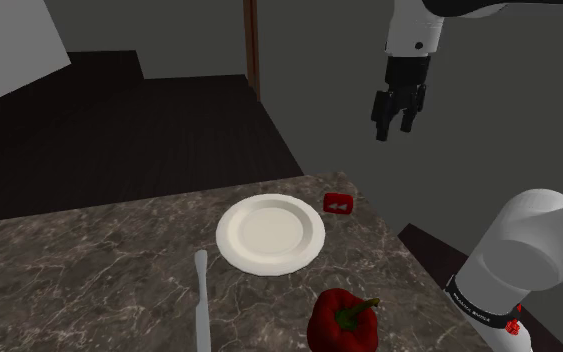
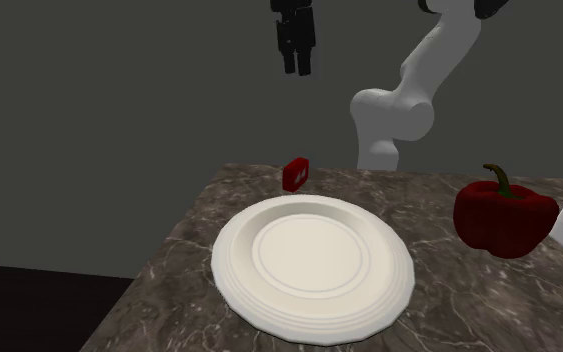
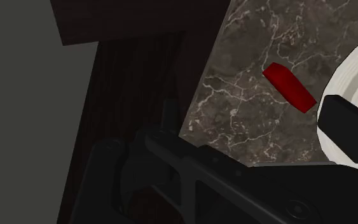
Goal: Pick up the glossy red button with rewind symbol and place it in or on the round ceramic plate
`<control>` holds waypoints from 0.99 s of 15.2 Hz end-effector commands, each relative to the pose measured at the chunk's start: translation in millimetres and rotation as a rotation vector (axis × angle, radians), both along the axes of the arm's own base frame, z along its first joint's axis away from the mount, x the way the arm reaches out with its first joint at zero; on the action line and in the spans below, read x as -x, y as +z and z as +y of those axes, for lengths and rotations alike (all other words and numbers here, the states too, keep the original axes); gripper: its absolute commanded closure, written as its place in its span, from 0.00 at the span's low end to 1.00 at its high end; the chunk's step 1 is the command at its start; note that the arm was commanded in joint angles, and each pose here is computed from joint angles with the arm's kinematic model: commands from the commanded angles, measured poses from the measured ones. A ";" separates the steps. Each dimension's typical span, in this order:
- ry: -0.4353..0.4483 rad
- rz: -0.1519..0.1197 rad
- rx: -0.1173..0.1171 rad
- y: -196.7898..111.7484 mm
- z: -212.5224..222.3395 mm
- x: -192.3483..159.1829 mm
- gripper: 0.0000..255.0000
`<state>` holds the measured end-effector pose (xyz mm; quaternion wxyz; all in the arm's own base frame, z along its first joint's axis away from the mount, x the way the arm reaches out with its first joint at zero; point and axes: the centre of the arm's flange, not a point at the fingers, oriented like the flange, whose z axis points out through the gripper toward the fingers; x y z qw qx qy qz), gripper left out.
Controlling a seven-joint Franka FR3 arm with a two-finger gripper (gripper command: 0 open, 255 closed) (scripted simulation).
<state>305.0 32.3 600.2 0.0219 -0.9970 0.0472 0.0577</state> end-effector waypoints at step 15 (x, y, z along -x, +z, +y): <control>-0.534 -0.102 0.079 -136.5 120.1 -18.6 0.00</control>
